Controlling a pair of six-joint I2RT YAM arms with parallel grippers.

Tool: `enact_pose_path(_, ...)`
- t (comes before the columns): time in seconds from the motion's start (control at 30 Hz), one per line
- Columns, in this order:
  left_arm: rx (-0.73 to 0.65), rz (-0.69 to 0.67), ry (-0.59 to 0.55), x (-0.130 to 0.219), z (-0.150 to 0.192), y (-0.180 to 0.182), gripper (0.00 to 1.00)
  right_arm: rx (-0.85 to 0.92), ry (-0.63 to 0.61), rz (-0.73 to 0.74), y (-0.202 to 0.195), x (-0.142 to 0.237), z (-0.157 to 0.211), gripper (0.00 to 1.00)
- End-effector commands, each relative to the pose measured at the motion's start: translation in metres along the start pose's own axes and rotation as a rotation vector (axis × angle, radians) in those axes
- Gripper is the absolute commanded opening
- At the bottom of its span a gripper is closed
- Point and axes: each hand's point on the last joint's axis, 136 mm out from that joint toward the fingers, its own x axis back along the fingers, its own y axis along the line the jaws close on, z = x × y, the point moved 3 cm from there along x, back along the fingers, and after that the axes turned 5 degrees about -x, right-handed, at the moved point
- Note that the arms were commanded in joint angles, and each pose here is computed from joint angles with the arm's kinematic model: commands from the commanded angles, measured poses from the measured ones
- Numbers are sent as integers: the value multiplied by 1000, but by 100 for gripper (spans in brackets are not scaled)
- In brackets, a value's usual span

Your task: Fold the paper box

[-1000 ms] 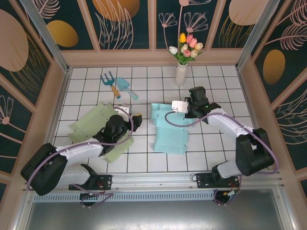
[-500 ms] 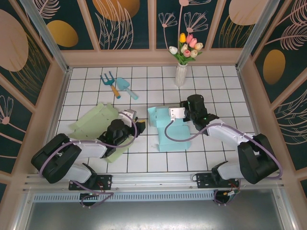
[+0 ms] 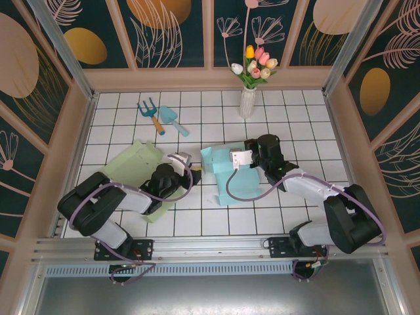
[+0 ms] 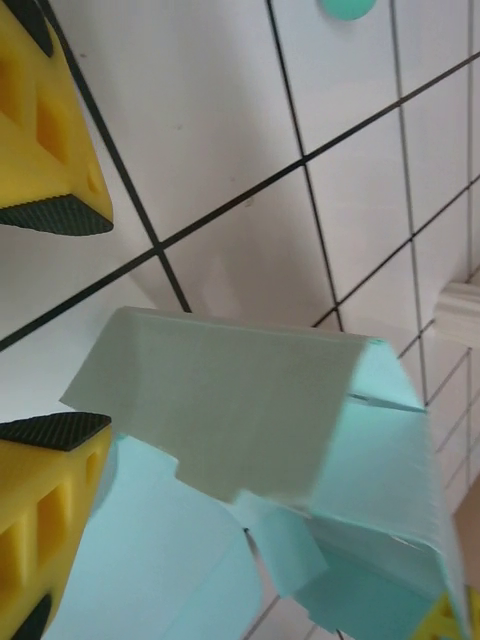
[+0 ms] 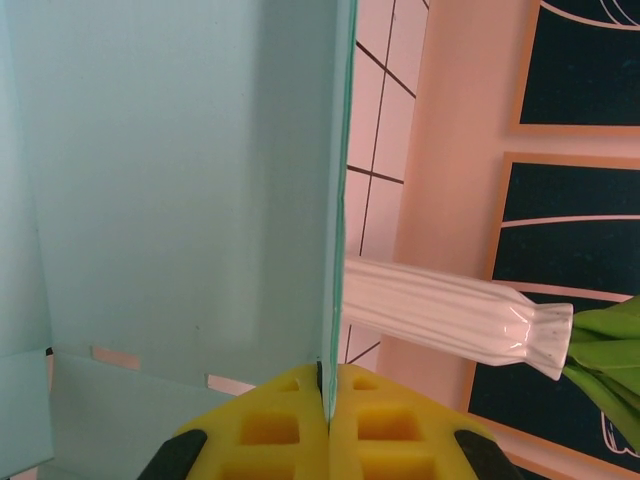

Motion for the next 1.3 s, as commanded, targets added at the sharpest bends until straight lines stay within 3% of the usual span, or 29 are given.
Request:
enact_pose_path(0.0,-21,17,-65,-7,-15,-3,51,18,-17,27,-3,2,-5,0)
enact_pose_path(0.47,-82,-1,-64,-17,-19,-1,51,38,-37,4,3,3,-9,0)
enact_pose_path(1.27,-92,133,-77,-30,-24,-46,42,43,-37,-9,6,1,-12,0)
